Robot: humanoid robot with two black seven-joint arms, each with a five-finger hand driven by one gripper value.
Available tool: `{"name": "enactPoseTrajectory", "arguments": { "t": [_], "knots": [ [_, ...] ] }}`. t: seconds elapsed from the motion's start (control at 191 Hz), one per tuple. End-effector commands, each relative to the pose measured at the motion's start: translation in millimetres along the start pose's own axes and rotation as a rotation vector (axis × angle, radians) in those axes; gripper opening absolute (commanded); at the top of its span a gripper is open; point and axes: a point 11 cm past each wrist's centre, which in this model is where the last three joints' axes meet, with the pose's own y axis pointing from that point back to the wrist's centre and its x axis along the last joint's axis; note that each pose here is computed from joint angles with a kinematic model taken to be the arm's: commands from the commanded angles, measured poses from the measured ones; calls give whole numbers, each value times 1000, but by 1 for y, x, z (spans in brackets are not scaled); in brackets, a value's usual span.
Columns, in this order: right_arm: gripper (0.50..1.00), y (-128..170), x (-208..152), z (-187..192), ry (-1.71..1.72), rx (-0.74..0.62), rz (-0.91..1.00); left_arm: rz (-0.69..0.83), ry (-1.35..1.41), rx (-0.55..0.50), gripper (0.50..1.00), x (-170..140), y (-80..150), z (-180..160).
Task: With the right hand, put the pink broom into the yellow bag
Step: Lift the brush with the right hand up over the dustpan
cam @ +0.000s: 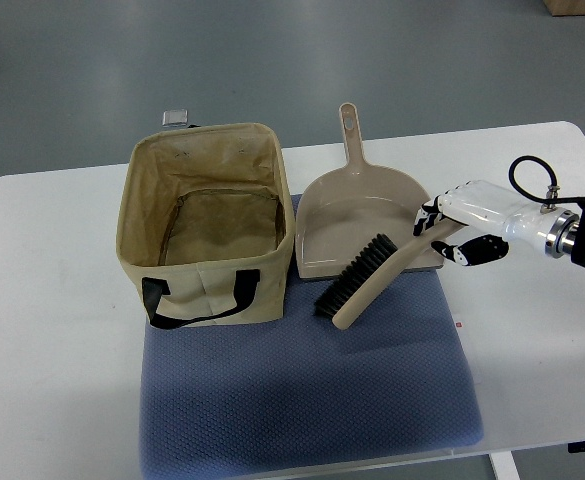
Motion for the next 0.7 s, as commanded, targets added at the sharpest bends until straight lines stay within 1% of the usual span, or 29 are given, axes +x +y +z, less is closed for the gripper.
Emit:
{"name": "enactPoseTrajectory", "arguments": {
  "t": [0.0,0.22,0.455,0.575,0.696],
  "knots": [
    [500,5,22,11,36,-27,39,0,0,0,1000,0,0,0],
    [500,15,70,31,115,-85,115,0,0,0,1000,0,0,0],
    [500,15,136,43,159,-130,231,0,1,0,1000,0,0,0],
    [500,8,172,33,193,-114,284,0,0,0,1000,0,0,0],
    [500,-18,195,2,228,-36,313,0,0,0,1000,0,0,0]
  ]
}}
